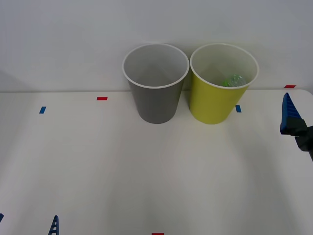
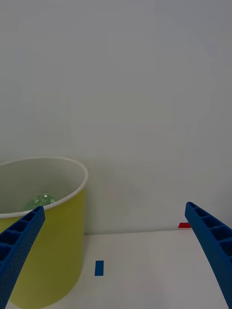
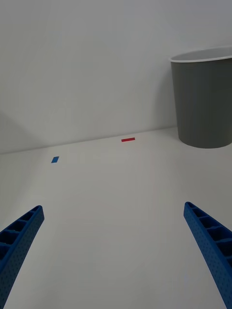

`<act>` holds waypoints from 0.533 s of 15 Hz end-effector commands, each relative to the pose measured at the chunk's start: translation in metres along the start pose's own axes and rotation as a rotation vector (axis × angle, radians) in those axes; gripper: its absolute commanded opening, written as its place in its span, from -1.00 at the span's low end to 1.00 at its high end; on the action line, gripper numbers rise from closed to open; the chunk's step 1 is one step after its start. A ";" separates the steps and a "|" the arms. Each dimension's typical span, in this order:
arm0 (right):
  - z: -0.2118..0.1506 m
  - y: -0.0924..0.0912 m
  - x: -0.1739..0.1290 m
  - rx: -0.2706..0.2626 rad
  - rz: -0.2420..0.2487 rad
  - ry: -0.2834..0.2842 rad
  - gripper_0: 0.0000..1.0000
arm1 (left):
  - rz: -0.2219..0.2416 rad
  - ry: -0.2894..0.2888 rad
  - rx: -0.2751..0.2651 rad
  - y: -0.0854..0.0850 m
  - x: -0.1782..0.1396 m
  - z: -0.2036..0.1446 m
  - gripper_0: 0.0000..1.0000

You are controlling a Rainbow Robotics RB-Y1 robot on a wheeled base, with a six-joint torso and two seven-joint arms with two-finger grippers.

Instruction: Put cans in the gray bin and PET bottles in the light green bin.

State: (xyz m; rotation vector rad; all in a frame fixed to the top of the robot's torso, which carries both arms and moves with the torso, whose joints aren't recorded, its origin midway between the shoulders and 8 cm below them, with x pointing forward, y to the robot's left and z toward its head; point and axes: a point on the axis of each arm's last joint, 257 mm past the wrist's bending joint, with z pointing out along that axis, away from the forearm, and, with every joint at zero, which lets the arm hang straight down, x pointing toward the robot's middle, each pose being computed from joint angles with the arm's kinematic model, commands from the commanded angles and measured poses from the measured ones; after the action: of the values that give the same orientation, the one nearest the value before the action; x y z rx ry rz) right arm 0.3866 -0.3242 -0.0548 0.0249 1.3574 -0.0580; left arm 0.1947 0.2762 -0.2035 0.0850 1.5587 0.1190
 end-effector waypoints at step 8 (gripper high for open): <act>-0.099 -0.008 0.045 -0.019 0.060 -0.045 1.00 | 0.000 0.000 0.000 0.000 0.000 0.000 1.00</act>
State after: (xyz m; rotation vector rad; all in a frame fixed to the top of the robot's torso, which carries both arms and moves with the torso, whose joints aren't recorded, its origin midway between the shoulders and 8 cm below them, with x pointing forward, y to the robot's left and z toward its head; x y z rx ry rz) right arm 0.3069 -0.3285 -0.1149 0.0365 1.3045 -0.0085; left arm 0.1947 0.2762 -0.2035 0.0850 1.5587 0.1190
